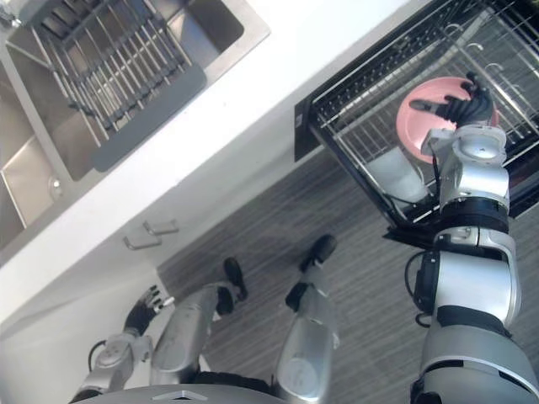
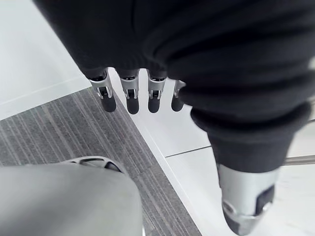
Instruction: Walk over to the sink, pick up the cup, carry it to the dishwasher, place the cup inside the dishwasher, then close the dishwasher door
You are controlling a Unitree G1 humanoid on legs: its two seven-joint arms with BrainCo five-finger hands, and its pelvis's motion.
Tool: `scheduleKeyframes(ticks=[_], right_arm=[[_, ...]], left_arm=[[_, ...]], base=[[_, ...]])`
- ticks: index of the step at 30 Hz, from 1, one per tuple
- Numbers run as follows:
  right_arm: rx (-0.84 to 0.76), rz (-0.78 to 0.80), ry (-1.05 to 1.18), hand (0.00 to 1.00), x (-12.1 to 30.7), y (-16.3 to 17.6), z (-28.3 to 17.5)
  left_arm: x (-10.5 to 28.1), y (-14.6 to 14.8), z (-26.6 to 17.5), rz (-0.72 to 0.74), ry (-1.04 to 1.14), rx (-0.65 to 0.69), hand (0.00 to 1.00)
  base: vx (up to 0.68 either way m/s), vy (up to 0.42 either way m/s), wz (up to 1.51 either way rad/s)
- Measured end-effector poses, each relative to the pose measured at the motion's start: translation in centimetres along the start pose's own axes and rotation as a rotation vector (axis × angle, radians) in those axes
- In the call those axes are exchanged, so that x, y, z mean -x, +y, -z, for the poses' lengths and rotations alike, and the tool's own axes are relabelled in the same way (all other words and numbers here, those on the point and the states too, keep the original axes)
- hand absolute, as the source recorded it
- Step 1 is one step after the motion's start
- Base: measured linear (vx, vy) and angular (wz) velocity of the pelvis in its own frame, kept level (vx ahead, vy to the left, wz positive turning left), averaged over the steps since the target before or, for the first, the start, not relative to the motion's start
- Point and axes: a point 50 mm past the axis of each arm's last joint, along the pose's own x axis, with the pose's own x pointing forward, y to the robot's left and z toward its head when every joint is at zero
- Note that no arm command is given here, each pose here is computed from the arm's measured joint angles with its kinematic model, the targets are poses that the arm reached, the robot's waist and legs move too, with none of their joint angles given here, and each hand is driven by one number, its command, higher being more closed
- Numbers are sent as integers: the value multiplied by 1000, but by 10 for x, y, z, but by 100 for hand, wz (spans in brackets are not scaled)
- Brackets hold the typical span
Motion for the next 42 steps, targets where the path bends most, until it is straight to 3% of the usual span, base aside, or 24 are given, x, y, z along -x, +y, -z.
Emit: scheduleKeyframes(ticks=[6,9,12,20,21,25,28,30,35,42], right_arm=[[-135,-2,-204,0,14,-10,-15],[-211,161,-222,0,20,-36,-12],[-448,353,-181,0,28,-64,3],[-706,647,0,0,48,-86,55],[-733,685,51,100,53,-87,69],[-928,729,163,100,67,-79,106],[-1169,677,325,100,76,-51,141],[-1207,630,382,100,77,-35,150],[-1189,531,436,100,78,-29,157],[-889,373,463,100,74,-32,155]], left_arm=[[6,2,9,-24,11,45,0],[12,10,20,-60,46,60,0],[19,13,32,-79,81,60,0],[24,19,42,-119,102,52,0],[24,19,42,-119,104,50,0],[25,21,45,-123,120,42,0],[25,20,47,-110,131,26,0],[25,19,47,-100,132,15,0],[25,18,47,-99,132,13,0],[23,15,45,-90,134,-6,0]], base=[[11,61,-8],[53,30,-16],[68,36,-22],[27,31,-19],[-9,14,-3],[6,5,-4],[49,-4,1],[0,0,0],[-16,26,10],[-28,2,25]])
